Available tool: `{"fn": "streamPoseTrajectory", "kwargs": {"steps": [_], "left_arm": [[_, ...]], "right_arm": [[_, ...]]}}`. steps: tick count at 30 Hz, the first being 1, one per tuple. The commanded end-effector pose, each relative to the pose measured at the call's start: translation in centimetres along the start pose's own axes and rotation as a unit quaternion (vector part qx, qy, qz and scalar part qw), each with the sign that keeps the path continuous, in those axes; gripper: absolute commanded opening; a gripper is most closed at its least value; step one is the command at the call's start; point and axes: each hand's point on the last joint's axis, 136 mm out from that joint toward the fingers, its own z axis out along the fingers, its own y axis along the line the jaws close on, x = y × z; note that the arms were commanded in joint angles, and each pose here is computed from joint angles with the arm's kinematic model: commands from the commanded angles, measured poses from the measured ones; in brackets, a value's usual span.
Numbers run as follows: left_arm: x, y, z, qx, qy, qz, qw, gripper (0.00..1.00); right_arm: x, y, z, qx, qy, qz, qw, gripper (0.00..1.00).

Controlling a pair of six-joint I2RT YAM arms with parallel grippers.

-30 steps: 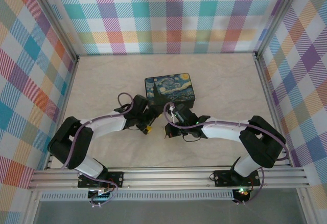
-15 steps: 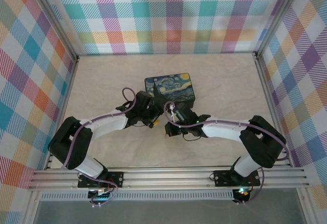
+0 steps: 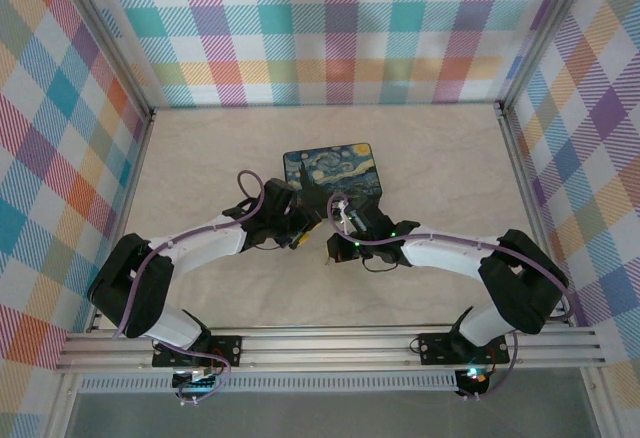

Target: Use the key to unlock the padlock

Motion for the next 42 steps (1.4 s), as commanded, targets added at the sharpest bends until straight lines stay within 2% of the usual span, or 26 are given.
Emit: {"fn": "streamPoseTrajectory", "kwargs": {"steps": [1, 6, 11, 15, 20, 25, 31, 37, 42], "left_arm": [[0.6, -0.6, -0.6, 0.018, 0.007, 0.013, 1.0, 0.47], [0.7, -0.6, -0.5, 0.021, 0.012, 0.016, 1.0, 0.4], [0.8, -0.9, -0.3, 0.027, 0.014, 0.015, 0.999, 0.38], [0.9, -0.9, -0.4, 0.026, 0.015, 0.015, 0.999, 0.31], [0.9, -0.5, -0.4, 0.023, 0.015, 0.014, 1.0, 0.3], [0.9, -0.6, -0.5, 0.024, 0.014, 0.015, 1.0, 0.24], [0.9, -0.7, -0.3, 0.026, 0.015, 0.014, 0.999, 0.22], [0.8, -0.9, -0.3, 0.028, 0.014, 0.016, 0.999, 0.17], [0.8, -0.8, -0.2, 0.028, 0.014, 0.016, 0.999, 0.08]], "right_arm": [[-1.6, 1.5, -0.3, -0.024, -0.016, -0.014, 1.0, 0.06], [-1.9, 2.0, -0.3, -0.035, -0.018, -0.013, 0.999, 0.06], [-2.3, 2.3, -0.3, -0.039, -0.019, -0.013, 0.999, 0.06], [-2.6, 2.3, -0.3, -0.042, -0.022, -0.011, 0.999, 0.06], [-3.0, 2.2, -0.2, -0.047, -0.026, -0.004, 0.999, 0.06], [-3.4, 2.0, -0.2, -0.05, -0.031, 0.004, 0.998, 0.06], [-3.7, 2.5, -0.2, -0.06, -0.031, 0.002, 0.998, 0.06], [-3.7, 2.8, -0.1, -0.068, -0.029, 0.001, 0.997, 0.06], [-3.7, 2.9, -0.1, -0.071, -0.028, 0.002, 0.997, 0.06]]}}
